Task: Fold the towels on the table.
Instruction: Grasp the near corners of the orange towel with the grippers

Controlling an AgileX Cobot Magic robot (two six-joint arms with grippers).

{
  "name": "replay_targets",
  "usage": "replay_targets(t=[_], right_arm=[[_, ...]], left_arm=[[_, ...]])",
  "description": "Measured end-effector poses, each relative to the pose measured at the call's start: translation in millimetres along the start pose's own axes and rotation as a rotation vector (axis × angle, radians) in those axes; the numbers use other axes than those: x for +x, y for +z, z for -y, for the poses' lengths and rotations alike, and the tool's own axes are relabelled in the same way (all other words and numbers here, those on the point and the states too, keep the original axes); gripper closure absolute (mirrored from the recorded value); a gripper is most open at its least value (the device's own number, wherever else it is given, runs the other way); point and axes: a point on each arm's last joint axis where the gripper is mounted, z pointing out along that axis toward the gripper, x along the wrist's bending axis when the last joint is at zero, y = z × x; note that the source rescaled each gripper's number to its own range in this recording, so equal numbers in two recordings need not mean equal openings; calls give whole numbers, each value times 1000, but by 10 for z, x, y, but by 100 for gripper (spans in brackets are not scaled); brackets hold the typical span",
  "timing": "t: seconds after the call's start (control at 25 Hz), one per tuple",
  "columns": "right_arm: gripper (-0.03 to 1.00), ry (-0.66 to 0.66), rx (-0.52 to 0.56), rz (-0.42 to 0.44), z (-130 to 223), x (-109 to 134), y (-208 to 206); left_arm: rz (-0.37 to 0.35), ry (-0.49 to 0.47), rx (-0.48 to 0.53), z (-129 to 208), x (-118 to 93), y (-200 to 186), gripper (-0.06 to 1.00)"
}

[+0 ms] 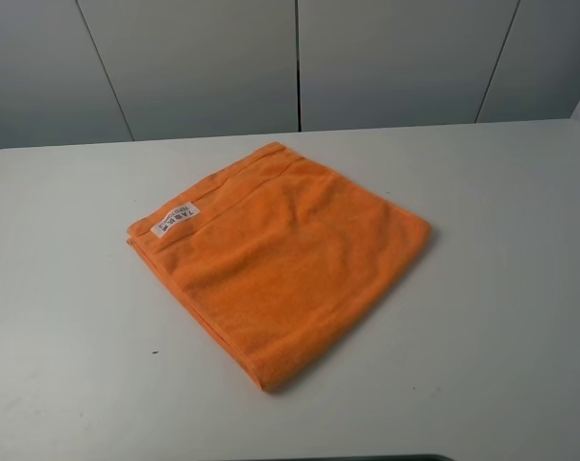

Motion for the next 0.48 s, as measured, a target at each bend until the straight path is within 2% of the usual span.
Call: replay_targets(t=[0.48], right_arm=[[-3, 0, -1, 0, -1, 0, 0]], left_arm=[[0, 0, 0, 0, 0, 0, -4]])
